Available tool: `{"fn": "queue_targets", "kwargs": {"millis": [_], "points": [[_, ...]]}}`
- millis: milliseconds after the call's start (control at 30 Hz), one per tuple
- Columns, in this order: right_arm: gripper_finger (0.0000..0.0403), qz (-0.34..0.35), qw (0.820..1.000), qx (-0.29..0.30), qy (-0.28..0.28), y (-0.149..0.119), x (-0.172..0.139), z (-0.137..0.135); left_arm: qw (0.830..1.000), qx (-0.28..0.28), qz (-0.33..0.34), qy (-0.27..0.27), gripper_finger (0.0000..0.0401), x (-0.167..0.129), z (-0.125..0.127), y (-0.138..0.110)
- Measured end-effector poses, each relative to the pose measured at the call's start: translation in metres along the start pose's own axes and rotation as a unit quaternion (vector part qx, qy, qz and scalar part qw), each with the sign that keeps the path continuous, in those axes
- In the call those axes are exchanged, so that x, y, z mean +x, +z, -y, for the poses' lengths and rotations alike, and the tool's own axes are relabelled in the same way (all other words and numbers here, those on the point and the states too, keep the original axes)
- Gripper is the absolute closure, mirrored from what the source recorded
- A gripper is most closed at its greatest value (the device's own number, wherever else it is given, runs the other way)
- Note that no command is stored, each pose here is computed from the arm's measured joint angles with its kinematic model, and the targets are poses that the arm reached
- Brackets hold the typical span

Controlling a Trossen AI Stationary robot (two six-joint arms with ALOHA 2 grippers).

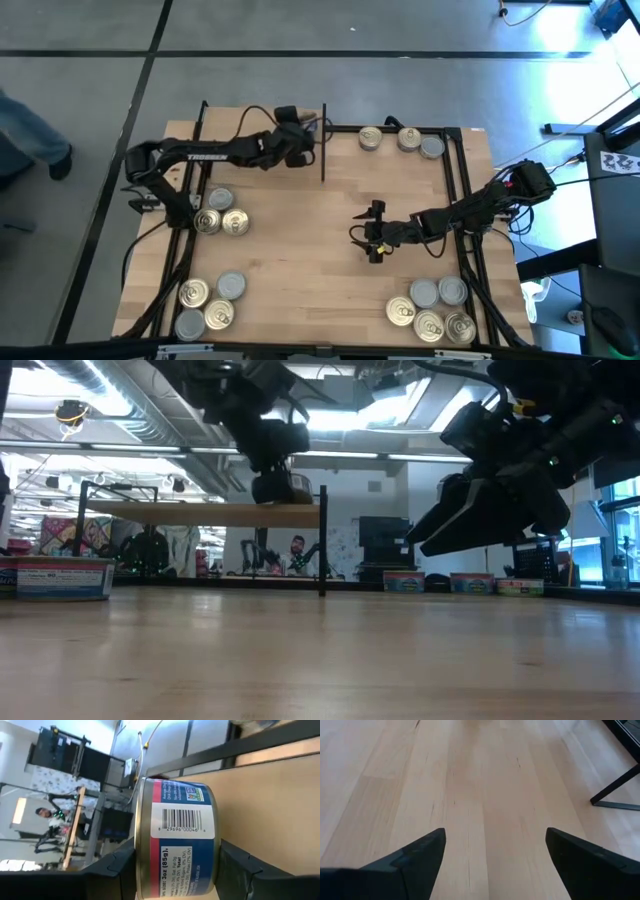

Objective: Stack canned seafood by type on shelf
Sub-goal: Put the blue tuna can on the shelf

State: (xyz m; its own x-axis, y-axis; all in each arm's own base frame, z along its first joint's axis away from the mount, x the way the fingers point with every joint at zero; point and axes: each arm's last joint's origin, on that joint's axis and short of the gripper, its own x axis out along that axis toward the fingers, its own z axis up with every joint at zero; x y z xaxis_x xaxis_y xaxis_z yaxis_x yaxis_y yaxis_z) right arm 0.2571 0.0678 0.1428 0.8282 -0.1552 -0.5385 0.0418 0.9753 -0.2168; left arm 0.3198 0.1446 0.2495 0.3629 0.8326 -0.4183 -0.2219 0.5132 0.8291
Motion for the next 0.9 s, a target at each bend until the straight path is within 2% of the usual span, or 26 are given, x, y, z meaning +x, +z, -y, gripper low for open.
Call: {"fn": "queue_targets", "kwargs": {"millis": [267, 633, 900], "points": [[0.0061, -0.003, 1.000, -0.001, 0.000, -0.001, 0.000, 0.000, 1.000, -0.007, 0.015, -0.019, 0.0213, 0.022, -0.012, -0.002], [0.0061, -0.004, 1.000, -0.002, -0.002, -0.001, 0.000, 0.000, 0.999, -0.025, 0.021, -0.030, 0.0140, 0.023, -0.011, -0.003], [0.0061, -0.006, 1.000, -0.002, -0.002, -0.001, 0.000, 0.000, 0.995, -0.073, 0.033, -0.055, 0.0106, 0.022, -0.008, -0.003]]}}
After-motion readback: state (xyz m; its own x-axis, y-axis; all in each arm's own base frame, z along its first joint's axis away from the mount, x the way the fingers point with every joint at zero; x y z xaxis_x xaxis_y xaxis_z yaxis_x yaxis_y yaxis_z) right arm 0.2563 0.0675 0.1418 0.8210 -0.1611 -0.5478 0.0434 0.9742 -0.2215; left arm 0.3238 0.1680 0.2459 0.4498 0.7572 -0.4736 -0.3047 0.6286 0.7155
